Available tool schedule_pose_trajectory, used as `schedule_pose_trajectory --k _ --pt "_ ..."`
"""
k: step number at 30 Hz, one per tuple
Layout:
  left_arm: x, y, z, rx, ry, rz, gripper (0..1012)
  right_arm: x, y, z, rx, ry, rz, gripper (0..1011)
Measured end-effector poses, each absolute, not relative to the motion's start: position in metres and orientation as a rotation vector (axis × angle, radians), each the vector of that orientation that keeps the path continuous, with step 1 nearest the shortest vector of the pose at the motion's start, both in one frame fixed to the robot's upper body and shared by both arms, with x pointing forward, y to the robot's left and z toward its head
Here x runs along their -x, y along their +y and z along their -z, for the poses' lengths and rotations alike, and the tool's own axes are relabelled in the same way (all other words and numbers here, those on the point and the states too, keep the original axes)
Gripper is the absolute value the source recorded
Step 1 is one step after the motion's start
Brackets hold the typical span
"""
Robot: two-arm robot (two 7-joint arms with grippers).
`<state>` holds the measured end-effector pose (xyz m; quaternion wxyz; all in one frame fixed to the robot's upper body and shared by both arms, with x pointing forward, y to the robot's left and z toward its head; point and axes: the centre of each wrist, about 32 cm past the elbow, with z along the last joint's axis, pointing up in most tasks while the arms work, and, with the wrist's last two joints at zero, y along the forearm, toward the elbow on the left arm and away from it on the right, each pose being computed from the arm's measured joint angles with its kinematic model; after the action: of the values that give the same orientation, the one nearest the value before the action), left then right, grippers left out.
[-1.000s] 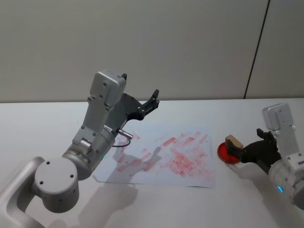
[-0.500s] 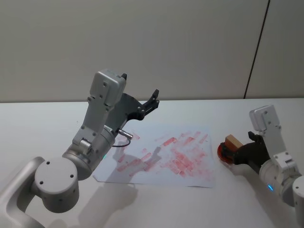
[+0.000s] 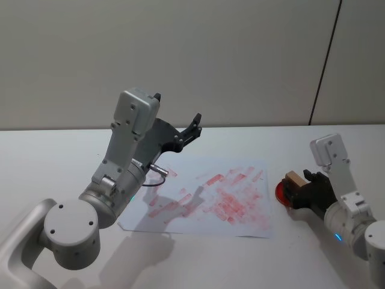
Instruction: Use the one hand to pick up the stamp and affix it onto the A4 paper.
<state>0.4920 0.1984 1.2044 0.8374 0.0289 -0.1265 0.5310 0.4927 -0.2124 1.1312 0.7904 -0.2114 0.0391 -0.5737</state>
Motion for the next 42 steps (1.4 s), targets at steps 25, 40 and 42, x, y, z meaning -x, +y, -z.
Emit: schedule_pose_trajectory --k 25,40,42 --pt "-0.492 0.198 -1.204 -0.061 -0.268 -1.124 1001 -0.494 -0.209 -1.137 0.386 0.062 1.204 219" --pt "-0.492 0.198 -1.204 -0.061 -0.268 -1.124 1001 -0.499 -0.190 -1.162 0.242 0.057 1.085 219" --pt "-0.492 0.198 -1.204 -0.061 -0.268 -1.124 1001 -0.500 -0.186 -1.163 0.243 0.065 1.062 219"
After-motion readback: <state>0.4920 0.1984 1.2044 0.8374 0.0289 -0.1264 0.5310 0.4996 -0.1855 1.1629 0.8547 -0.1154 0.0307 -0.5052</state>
